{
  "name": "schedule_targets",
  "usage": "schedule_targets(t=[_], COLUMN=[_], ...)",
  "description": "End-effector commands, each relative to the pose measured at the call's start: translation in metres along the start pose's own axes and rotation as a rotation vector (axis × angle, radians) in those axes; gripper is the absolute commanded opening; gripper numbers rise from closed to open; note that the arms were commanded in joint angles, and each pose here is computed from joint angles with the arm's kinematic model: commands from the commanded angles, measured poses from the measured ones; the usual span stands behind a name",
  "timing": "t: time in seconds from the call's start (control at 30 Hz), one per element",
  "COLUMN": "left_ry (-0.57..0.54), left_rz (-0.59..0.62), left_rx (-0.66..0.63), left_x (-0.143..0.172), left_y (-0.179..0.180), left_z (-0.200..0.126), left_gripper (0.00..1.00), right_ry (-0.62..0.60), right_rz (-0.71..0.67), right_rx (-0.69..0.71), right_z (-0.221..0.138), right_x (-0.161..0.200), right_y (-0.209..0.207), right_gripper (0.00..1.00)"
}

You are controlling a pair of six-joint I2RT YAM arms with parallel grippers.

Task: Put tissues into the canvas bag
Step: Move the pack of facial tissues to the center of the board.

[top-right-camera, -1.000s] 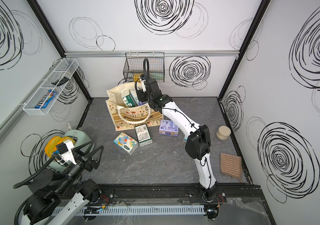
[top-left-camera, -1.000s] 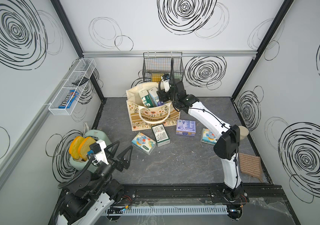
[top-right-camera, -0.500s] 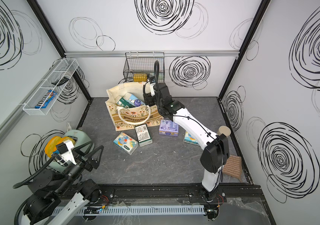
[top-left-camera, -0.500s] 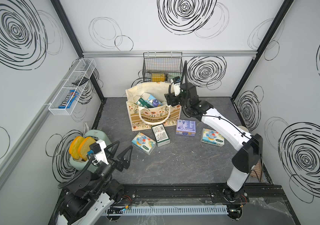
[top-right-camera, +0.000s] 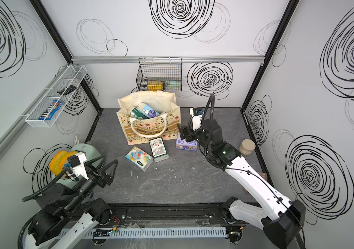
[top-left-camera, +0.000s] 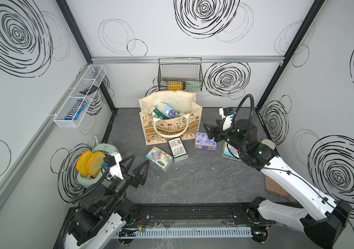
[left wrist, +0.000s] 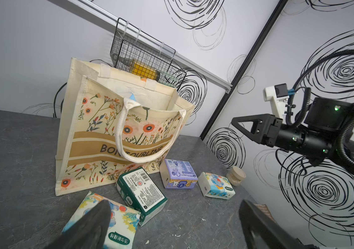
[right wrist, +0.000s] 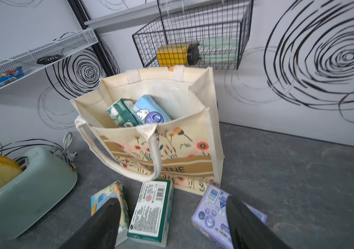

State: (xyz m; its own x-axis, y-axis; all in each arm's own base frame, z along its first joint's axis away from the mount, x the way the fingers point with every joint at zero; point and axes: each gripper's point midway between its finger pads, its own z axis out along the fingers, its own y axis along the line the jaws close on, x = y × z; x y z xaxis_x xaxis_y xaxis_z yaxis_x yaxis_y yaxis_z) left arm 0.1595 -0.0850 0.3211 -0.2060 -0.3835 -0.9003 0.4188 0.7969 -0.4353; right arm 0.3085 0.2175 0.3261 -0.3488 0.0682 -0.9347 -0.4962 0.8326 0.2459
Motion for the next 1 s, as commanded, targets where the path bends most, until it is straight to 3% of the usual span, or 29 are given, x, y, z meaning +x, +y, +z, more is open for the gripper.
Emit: schedule_targets(t=[0.0, 0.2, 0.33, 0.5, 0.73, 0.8, 0.97], left_ry=[0.062, 0.365, 0.414, 0.339, 0.144, 0.123, 0.141], left_rz=[-0.010, -0.074, -0.196, -0.271, -0.236, -0.223, -0.325], left_rx=[-0.015, -0.126, -0.273, -0.572, -0.677, -0.717, -0.766], left_x=[0.012, 0.084, 0.124, 0.139, 0.109, 0.104, 0.118], left_y=[0.001, 0.022, 0.060, 0.123, 0.153, 0.165, 0.200], left_z=[0.020, 0.083, 0.110, 0.117, 0.133, 0.138, 0.151], left_gripper=[0.98, 0.99, 0.96, 0.96, 0.96, 0.96, 0.97], right_ry=[0.096, 0.199, 0.240, 0.234, 0.219, 0.219, 0.219], right_rz=[0.090, 0.229, 0.306, 0.348, 0.337, 0.336, 0.349], right_rx=[-0.073, -0.130, -0.130, -0.127, -0.123, -0.124, -0.133], right_z=[-0.002, -0.020, -0.034, -0.052, -0.061, -0.060, -0.056], right_x=[0.047, 0.130, 0.173, 0.192, 0.190, 0.189, 0.191], right_y=[0.005, 0.002, -0.003, -0.009, -0.011, -0.010, -0.009], right_gripper=[0.80, 0.80, 0.80, 0.80, 0.80, 0.79, 0.79])
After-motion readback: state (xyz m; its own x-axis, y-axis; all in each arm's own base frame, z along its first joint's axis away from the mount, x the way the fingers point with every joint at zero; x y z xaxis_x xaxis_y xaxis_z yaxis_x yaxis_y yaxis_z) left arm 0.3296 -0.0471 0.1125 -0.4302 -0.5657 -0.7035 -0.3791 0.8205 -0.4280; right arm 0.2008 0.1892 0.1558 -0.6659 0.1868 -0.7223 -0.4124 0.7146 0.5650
